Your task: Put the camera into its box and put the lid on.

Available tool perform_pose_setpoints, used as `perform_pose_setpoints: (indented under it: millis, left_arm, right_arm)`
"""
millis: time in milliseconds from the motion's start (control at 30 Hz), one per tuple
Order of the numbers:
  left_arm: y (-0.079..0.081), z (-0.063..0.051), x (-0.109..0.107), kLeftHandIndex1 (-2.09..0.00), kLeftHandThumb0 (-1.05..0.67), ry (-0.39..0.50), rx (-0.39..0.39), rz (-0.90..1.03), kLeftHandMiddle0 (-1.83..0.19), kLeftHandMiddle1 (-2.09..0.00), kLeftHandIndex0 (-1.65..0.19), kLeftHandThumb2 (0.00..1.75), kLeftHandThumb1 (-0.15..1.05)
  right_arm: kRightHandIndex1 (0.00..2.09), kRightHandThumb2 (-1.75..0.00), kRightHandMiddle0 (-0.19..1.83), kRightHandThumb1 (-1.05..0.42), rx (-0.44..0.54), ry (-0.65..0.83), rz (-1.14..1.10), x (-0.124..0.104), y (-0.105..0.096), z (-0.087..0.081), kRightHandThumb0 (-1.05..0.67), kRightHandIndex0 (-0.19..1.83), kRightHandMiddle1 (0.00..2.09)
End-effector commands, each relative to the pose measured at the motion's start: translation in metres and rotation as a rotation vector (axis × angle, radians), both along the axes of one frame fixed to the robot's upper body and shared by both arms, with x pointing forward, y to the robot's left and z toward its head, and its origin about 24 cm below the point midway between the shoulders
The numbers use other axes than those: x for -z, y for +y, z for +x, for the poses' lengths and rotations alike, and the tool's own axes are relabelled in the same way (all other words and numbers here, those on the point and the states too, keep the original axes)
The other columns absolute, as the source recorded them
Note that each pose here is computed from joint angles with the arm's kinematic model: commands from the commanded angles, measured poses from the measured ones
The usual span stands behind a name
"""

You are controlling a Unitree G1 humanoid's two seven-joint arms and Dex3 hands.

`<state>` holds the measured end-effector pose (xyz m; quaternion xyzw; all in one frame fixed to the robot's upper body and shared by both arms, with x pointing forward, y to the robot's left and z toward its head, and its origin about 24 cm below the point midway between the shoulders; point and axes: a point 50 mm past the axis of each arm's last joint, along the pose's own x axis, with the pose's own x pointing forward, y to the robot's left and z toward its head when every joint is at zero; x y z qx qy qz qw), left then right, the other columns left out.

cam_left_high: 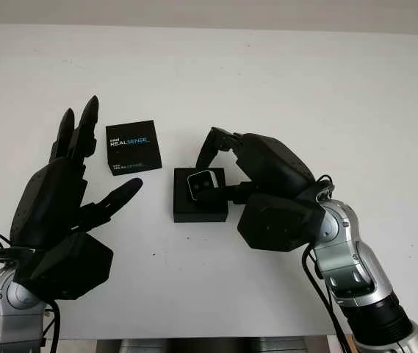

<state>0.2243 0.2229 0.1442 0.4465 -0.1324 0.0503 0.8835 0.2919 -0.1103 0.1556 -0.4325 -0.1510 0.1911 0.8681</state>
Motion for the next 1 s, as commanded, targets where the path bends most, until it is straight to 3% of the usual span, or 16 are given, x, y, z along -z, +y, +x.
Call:
perform_pose_setpoints:
  millis: [0, 233, 500, 967]
  left_arm:
    - [0.001, -0.003, -0.001, -0.06, -0.83, -0.014, -0.003, 0.008, 0.19, 0.0, 0.12, 0.45, 1.05]
    - [0.003, -0.003, -0.001, -0.06, -0.82, -0.008, 0.0, 0.013, 0.19, 0.0, 0.11, 0.44, 1.05]
    - [0.005, -0.003, -0.002, -0.06, -0.83, -0.007, 0.0, 0.044, 0.19, 0.0, 0.1, 0.44, 1.05]
    - [0.002, -0.002, -0.003, -0.06, -0.83, -0.001, -0.003, 0.052, 0.19, 0.0, 0.1, 0.43, 1.05]
  right_arm:
    - [0.35, -0.05, 0.34, -1.01, 0.028, 0.02, 0.037, 0.003, -0.007, 0.003, -0.44, 0.33, 1.67]
    - [0.33, -0.06, 0.35, -1.02, 0.085, 0.127, 0.16, 0.016, -0.021, 0.016, -0.44, 0.33, 1.71]
    - [0.32, -0.05, 0.39, -1.01, 0.145, 0.192, 0.239, 0.025, -0.023, 0.021, -0.49, 0.36, 1.7]
    - [0.3, -0.05, 0.41, -1.01, 0.09, 0.241, 0.303, 0.031, -0.008, 0.016, -0.46, 0.35, 1.68]
